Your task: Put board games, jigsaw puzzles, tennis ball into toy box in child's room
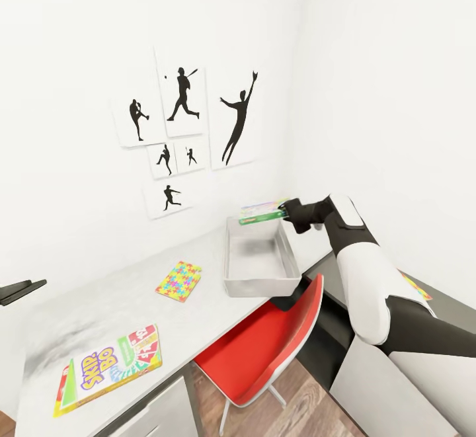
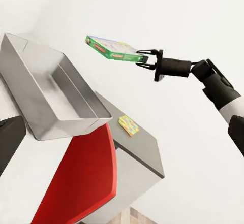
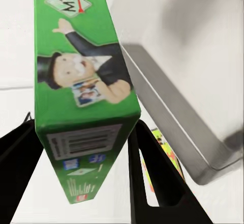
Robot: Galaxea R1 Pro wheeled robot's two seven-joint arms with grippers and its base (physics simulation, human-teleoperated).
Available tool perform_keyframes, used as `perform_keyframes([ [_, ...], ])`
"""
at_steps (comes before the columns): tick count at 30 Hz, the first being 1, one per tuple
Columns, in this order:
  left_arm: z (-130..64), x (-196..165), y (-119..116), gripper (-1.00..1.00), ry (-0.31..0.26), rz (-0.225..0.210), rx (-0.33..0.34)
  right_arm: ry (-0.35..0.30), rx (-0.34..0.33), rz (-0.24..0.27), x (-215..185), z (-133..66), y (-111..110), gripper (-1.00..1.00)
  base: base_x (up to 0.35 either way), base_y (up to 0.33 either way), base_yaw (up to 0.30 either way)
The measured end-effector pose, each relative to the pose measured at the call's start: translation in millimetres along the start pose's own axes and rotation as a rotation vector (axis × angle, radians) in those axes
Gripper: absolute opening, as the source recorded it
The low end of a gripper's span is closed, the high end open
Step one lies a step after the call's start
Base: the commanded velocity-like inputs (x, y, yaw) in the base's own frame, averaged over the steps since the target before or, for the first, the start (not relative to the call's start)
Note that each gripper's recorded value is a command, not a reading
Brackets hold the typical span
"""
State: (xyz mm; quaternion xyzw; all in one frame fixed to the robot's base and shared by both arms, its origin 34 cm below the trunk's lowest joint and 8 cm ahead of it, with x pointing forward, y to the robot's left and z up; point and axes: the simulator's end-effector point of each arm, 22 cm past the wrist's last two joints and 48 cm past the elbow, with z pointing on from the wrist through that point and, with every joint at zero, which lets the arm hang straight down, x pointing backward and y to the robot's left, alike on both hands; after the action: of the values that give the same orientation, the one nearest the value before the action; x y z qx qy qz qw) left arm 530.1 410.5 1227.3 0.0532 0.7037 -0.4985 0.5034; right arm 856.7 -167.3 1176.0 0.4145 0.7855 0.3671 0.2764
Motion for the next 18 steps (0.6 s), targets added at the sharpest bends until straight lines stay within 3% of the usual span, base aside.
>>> perform_keyframes([
  [5,0.2,0.2,0.1,1.00,0.001,0.000,0.000,0.053,0.022,-0.055,10.8,-2.2,-3.9,-1.00,0.000,0.000,0.000],
  [12,0.6,0.8,0.2,1.00,0.001,0.000,0.000,0.032,-0.008,-0.090,4.0,-12.9,10.4,-1.00,0.000,0.000,0.000],
  [18,0.5,0.8,0.4,1.00,0.000,-0.001,0.000,0.013,0.029,-0.205,15.7,-9.6,14.6,-1.00,0.000,0.000,0.000],
])
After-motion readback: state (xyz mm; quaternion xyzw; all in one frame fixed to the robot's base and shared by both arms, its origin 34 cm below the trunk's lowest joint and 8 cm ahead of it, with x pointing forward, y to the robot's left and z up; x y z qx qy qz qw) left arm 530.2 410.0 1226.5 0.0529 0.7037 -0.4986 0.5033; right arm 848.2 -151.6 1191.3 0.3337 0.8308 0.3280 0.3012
